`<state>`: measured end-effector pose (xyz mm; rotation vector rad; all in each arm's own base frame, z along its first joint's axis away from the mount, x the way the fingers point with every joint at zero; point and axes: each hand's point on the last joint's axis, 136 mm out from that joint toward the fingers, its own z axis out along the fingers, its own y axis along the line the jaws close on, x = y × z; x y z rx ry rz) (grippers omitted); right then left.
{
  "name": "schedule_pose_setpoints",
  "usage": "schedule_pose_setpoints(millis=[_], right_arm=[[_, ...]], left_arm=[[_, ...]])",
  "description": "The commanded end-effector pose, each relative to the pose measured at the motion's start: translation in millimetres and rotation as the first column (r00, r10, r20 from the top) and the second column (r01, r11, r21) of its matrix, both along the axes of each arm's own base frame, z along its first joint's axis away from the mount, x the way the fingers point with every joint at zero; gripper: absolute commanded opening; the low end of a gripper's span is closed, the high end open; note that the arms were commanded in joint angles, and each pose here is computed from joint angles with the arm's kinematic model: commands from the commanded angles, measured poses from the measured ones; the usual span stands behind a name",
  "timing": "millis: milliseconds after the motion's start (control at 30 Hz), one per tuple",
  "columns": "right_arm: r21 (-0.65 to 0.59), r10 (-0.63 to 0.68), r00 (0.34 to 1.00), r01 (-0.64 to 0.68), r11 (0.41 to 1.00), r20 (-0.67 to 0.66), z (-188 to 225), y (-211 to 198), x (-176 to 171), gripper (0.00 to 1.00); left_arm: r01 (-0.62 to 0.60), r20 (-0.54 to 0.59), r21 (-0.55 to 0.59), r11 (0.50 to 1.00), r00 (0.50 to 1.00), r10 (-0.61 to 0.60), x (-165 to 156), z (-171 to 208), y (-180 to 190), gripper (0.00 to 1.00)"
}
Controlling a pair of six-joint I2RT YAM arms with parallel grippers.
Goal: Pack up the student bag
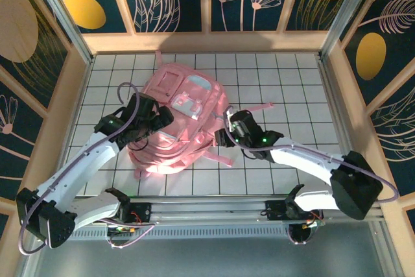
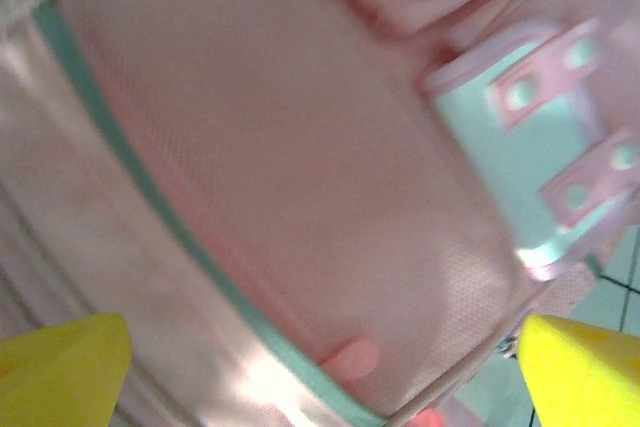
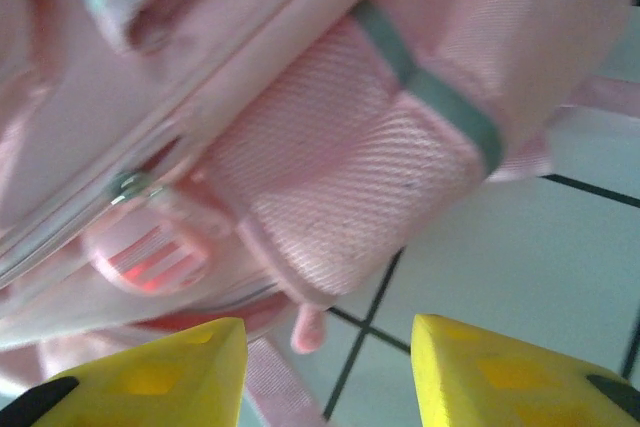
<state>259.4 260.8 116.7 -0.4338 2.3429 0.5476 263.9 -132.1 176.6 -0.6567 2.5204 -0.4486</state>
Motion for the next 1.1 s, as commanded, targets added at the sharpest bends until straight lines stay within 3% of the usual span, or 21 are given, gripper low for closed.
schedule_pose_setpoints(millis=[0, 100, 200, 333, 567, 633, 833, 1067], right_arm=[[-0.096, -0.142, 0.990, 0.143, 0.985, 0.013, 0.1, -15.9, 17.6, 0.46], [-0.104, -0.165, 0.986, 0.167, 0.980, 0.032, 3.1, -16.2, 20.2, 0.46], [-0.092, -0.186, 0.980, 0.192, 0.977, 0.065, 10.2, -18.5, 20.7, 0.46], [-0.087, -0.198, 0.977, 0.204, 0.975, 0.075, 10.4, -24.2, 16.8, 0.46], [-0.090, -0.213, 0.974, 0.219, 0.972, 0.074, 2.3, -38.0, 7.2, 0.46], [-0.083, -0.212, 0.975, 0.217, 0.973, 0.069, 0.1, -38.6, 4.9, 0.46], [-0.033, -0.087, 0.995, 0.089, 0.995, 0.048, -8.8, -20.1, -7.0, 0.48], [0.143, 0.030, 0.987, -0.053, 0.988, 0.161, 12.9, -2.2, -19.8, 0.53]], left_arm=[[-0.141, -0.221, -0.024, 0.990, 0.966, 0.132, -30.4, -32.3, 7.7, 0.99], [-0.187, -0.242, -0.014, 0.982, 0.954, 0.178, -29.7, -37.2, 11.6, 0.99], [-0.216, -0.233, -0.008, 0.976, 0.950, 0.208, -22.0, -39.2, 16.6, 0.90], [-0.246, -0.248, -0.011, 0.969, 0.940, 0.236, -10.1, -47.8, 19.8, 0.85], [-0.311, -0.255, -0.001, 0.950, 0.919, 0.301, 6.7, -58.5, 34.1, 0.65], [-0.322, -0.251, -0.007, 0.947, 0.917, 0.310, 10.9, -59.4, 35.1, 0.53], [-0.340, -0.194, -0.071, 0.938, 0.927, 0.321, 25.5, -40.1, 29.3, 0.01], [-0.332, -0.163, -0.126, 0.935, 0.936, 0.310, 34.9, -24.2, 21.8, 0.00]])
